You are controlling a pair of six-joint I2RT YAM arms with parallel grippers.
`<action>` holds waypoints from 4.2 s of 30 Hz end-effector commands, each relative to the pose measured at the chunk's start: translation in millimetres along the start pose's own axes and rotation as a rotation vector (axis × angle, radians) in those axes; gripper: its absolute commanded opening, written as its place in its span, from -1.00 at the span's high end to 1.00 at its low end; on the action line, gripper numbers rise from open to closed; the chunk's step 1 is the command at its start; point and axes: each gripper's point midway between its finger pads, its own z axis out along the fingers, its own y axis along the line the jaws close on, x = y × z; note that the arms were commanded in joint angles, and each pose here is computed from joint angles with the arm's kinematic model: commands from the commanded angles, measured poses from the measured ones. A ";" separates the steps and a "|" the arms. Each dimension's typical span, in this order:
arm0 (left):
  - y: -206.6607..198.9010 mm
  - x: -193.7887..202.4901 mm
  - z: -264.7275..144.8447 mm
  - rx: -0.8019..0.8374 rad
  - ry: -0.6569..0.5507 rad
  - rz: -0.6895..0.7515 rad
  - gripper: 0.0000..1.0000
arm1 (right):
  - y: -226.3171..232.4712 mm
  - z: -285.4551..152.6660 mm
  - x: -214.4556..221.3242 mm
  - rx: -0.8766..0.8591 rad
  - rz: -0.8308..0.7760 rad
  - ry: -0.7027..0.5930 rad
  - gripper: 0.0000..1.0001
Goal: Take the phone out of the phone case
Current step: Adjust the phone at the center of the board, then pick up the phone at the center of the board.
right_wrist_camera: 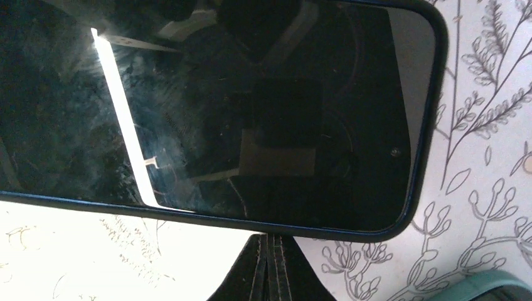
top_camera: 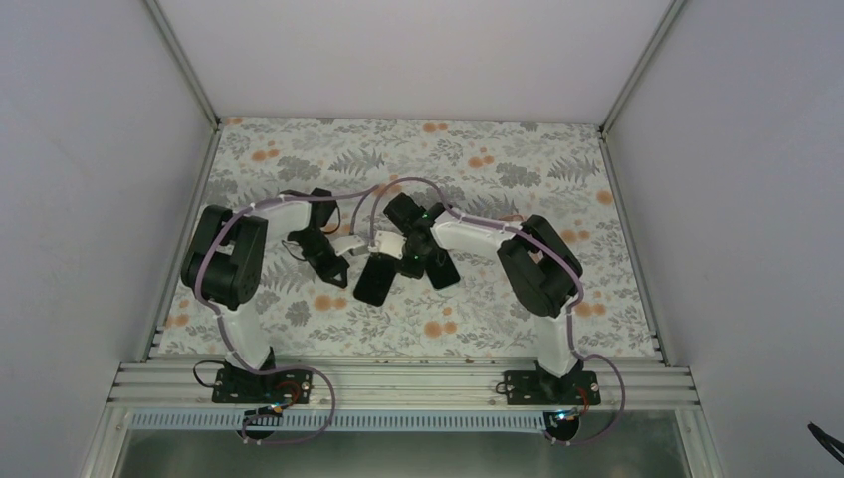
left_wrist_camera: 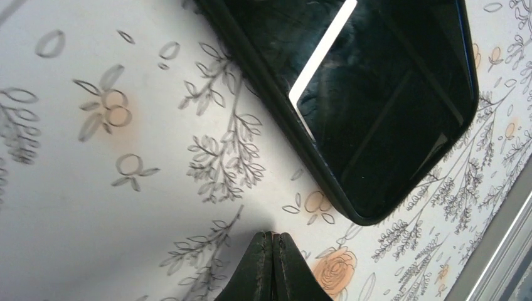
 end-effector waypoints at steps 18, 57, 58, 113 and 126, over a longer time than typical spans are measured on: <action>-21.6 7.6 36.3 0.046 0.023 0.041 0.95 | -4.2 3.3 -24.9 -0.272 0.084 -0.061 0.92; -4.2 12.8 12.0 -0.258 -0.044 0.200 0.95 | -30.3 -6.1 -11.2 -0.408 0.219 -0.118 0.93; -8.4 11.8 13.2 -0.252 -0.044 0.210 0.95 | -30.8 -5.6 -11.4 -0.408 0.221 -0.115 0.93; -82.8 -40.3 -119.4 -0.418 -0.244 0.465 -1.00 | -51.5 -57.5 -22.1 -0.160 0.027 -0.166 -0.99; 43.7 -50.0 -206.2 -0.530 -0.549 0.037 -1.00 | -1.2 -29.0 -16.1 -0.030 -0.096 -0.058 -0.99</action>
